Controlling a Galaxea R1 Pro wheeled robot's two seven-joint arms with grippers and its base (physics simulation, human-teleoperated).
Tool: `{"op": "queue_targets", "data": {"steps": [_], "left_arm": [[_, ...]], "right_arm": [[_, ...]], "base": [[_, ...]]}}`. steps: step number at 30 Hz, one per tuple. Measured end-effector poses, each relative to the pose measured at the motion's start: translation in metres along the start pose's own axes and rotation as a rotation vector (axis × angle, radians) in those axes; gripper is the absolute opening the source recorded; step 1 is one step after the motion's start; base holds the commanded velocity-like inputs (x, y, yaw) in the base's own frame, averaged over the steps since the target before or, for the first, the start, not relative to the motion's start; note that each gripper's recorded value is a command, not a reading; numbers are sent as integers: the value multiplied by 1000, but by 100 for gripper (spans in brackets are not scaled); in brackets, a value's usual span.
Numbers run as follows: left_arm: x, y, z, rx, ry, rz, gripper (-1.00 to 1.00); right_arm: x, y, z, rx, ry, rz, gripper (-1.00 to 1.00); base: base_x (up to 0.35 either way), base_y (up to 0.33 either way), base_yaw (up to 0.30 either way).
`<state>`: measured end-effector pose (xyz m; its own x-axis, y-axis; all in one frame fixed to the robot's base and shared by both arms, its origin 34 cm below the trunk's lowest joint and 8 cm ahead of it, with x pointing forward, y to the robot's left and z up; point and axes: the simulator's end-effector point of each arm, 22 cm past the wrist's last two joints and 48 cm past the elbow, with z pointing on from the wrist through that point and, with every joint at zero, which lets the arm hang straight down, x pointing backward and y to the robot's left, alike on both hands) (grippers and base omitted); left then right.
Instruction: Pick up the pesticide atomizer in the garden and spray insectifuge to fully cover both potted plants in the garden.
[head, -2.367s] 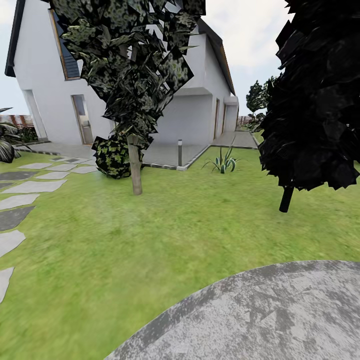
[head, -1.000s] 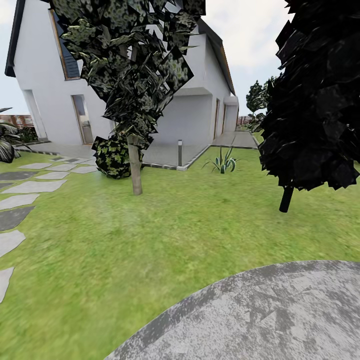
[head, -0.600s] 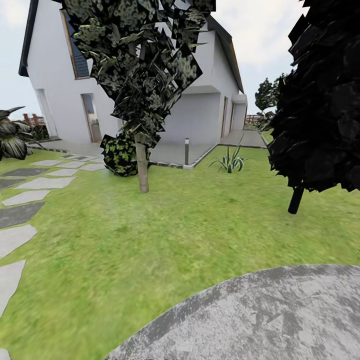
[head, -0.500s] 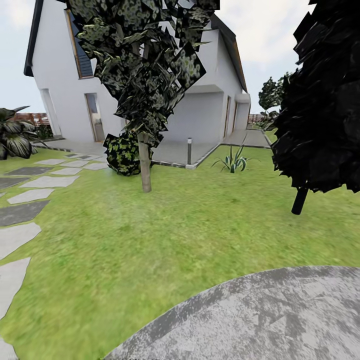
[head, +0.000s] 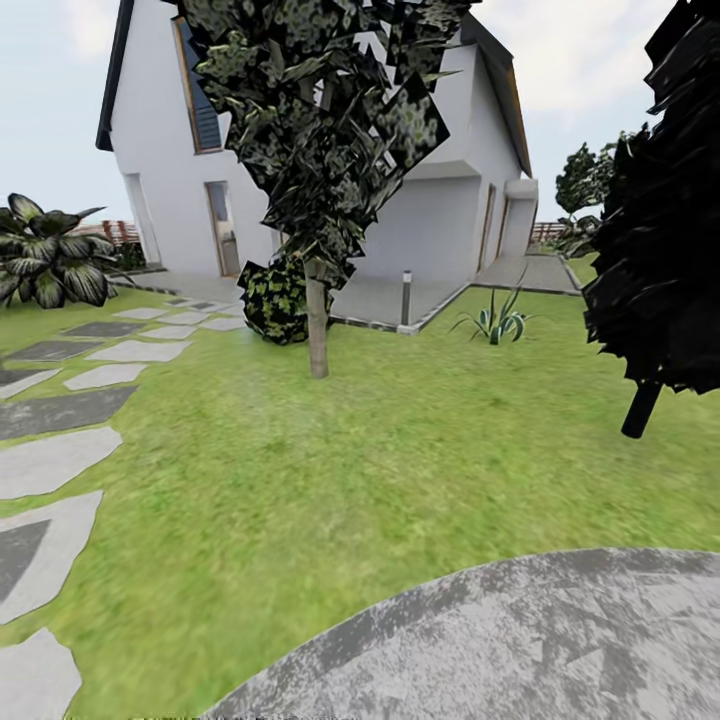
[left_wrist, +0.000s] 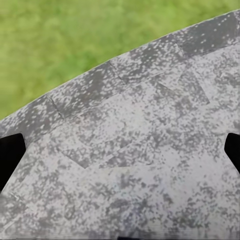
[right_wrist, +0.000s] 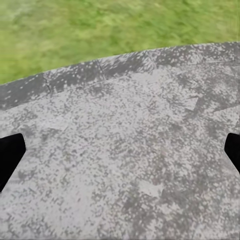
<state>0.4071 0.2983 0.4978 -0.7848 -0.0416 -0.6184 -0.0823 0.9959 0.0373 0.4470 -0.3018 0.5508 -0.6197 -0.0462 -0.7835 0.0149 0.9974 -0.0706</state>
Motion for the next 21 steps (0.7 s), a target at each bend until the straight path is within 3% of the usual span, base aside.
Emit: {"op": "queue_targets", "data": {"steps": [6, 21], "left_arm": [[3, 0, 0, 0, 6, 0, 100], [9, 0, 0, -1, 22, 1, 100]], "right_arm": [[3, 0, 0, 0, 7, 0, 100], [10, 1, -1, -2, 24, -3, 100]], "base": [[-57, 46, 200], [-224, 211, 201]]}}
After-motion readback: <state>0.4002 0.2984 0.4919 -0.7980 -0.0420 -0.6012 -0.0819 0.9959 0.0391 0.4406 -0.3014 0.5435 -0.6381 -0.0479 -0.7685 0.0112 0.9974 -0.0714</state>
